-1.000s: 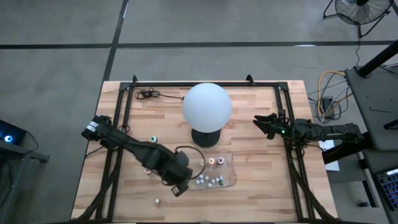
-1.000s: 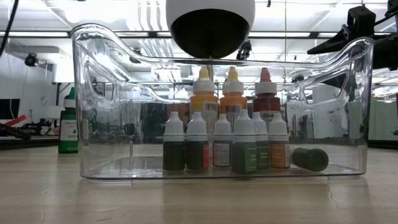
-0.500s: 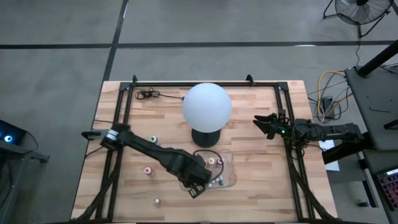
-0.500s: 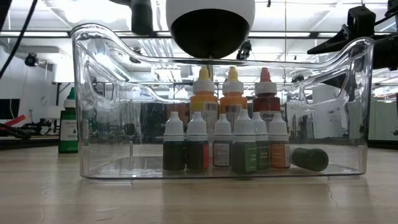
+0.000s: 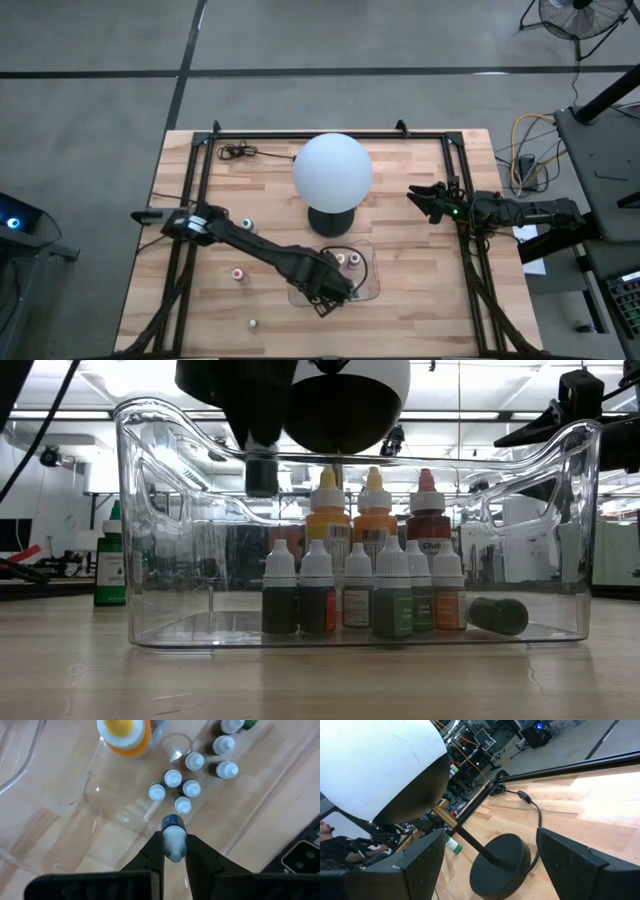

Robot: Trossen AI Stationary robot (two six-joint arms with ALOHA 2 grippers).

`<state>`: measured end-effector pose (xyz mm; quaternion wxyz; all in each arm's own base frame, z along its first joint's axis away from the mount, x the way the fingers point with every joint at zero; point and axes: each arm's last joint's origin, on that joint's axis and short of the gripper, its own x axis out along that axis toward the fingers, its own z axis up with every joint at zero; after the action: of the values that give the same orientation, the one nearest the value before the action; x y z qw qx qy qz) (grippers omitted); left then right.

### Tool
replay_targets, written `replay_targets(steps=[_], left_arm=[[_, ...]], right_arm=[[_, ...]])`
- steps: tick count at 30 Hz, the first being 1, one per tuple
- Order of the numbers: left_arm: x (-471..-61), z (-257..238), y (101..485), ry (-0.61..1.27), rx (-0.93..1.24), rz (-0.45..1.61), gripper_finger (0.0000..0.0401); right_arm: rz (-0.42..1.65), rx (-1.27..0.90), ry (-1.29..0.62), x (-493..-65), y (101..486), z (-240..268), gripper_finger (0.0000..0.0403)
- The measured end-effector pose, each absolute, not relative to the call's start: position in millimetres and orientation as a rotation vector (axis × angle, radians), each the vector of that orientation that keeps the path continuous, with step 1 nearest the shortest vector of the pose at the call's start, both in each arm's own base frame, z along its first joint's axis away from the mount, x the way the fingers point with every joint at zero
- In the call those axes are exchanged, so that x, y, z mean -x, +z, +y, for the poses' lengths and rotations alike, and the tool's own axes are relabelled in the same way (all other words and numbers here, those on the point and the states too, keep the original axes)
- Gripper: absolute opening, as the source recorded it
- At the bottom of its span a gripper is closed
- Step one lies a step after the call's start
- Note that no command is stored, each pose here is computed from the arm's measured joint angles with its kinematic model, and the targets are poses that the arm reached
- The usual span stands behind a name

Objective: Pick & Place food coloring
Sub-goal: Put the left small blue food coloring bottle into the transparent bin

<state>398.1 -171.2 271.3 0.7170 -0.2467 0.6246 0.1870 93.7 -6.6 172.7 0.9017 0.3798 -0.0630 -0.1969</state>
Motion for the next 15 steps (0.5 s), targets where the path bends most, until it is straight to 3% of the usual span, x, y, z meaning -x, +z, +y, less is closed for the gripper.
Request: replay_targets(steps=[15], left_arm=[[-408.1,-174.7,241.3,0.481,0.51,1.418,0.0028]], right_arm=[[-0.131,-0.786,-0.407,-93.6,172.9,-6.6,0.0302]])
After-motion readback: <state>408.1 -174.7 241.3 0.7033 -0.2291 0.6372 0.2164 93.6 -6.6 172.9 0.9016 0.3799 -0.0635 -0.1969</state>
